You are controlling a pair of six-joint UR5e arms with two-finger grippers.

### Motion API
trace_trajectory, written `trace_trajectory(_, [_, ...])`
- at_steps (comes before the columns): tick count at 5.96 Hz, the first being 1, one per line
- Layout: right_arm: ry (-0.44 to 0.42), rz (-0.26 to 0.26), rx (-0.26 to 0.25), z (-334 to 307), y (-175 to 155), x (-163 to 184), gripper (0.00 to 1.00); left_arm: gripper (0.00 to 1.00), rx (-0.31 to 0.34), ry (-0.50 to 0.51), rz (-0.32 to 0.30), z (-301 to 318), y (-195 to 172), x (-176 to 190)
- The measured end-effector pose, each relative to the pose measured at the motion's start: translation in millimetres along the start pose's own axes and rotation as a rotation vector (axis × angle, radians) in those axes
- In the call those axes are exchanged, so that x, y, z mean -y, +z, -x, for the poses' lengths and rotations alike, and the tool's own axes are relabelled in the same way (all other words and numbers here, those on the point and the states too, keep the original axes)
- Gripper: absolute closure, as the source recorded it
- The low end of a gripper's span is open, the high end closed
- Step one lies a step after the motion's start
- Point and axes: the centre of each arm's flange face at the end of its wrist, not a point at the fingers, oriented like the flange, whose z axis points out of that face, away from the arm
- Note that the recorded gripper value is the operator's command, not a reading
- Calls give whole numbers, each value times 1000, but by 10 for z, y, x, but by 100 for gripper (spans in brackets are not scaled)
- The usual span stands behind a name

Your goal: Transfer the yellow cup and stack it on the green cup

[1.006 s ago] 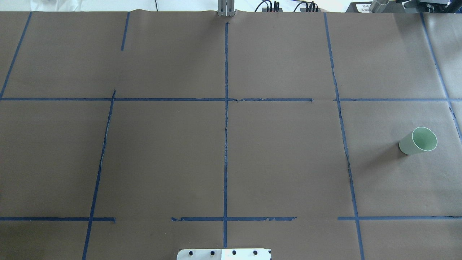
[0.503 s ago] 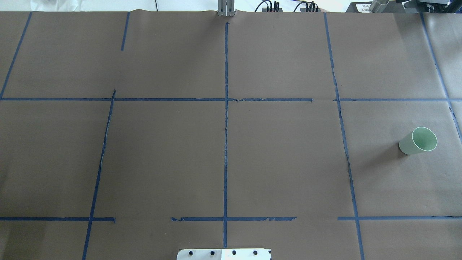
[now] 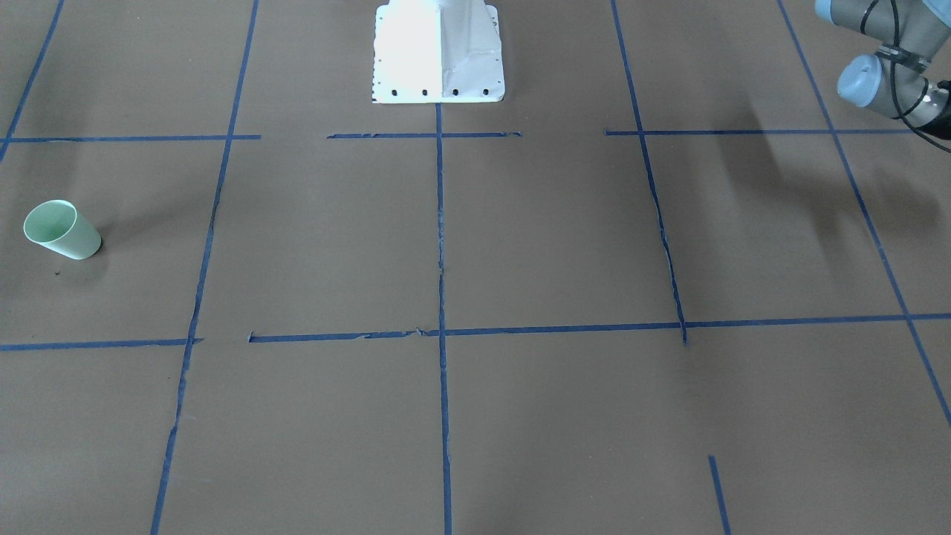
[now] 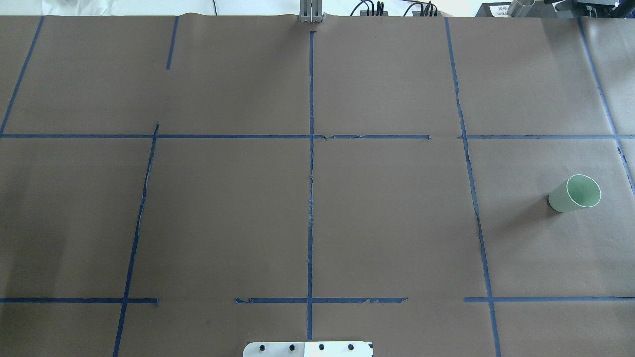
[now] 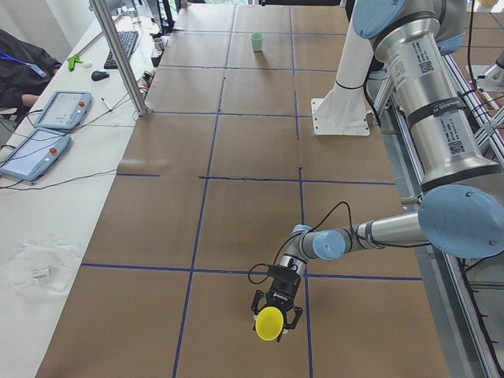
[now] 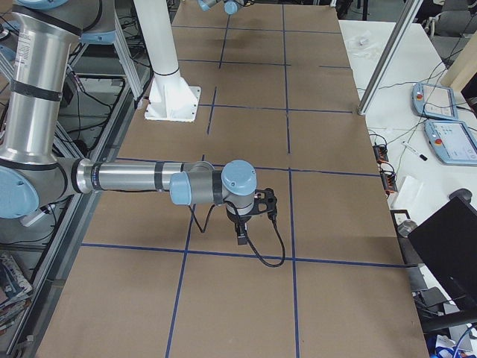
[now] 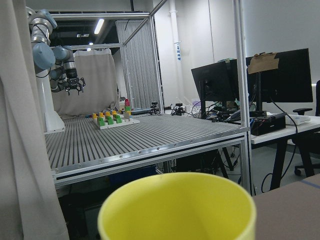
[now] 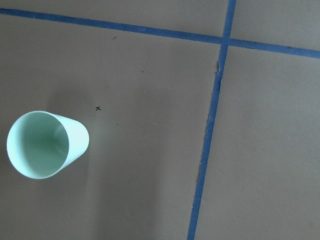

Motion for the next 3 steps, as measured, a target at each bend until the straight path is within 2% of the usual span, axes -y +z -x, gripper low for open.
trace_trajectory(1, [2,1,0,-4,5,-4,0,42,-73,28,42,-320,104,285])
trace_trajectory(2, [5,4,1,-17,17,-8,0,42,-187,49,85,-840,104,707])
trace_trajectory(3, [9,7,0,-40,37,-12,0,42,-314,46,157,-1315,33,1075])
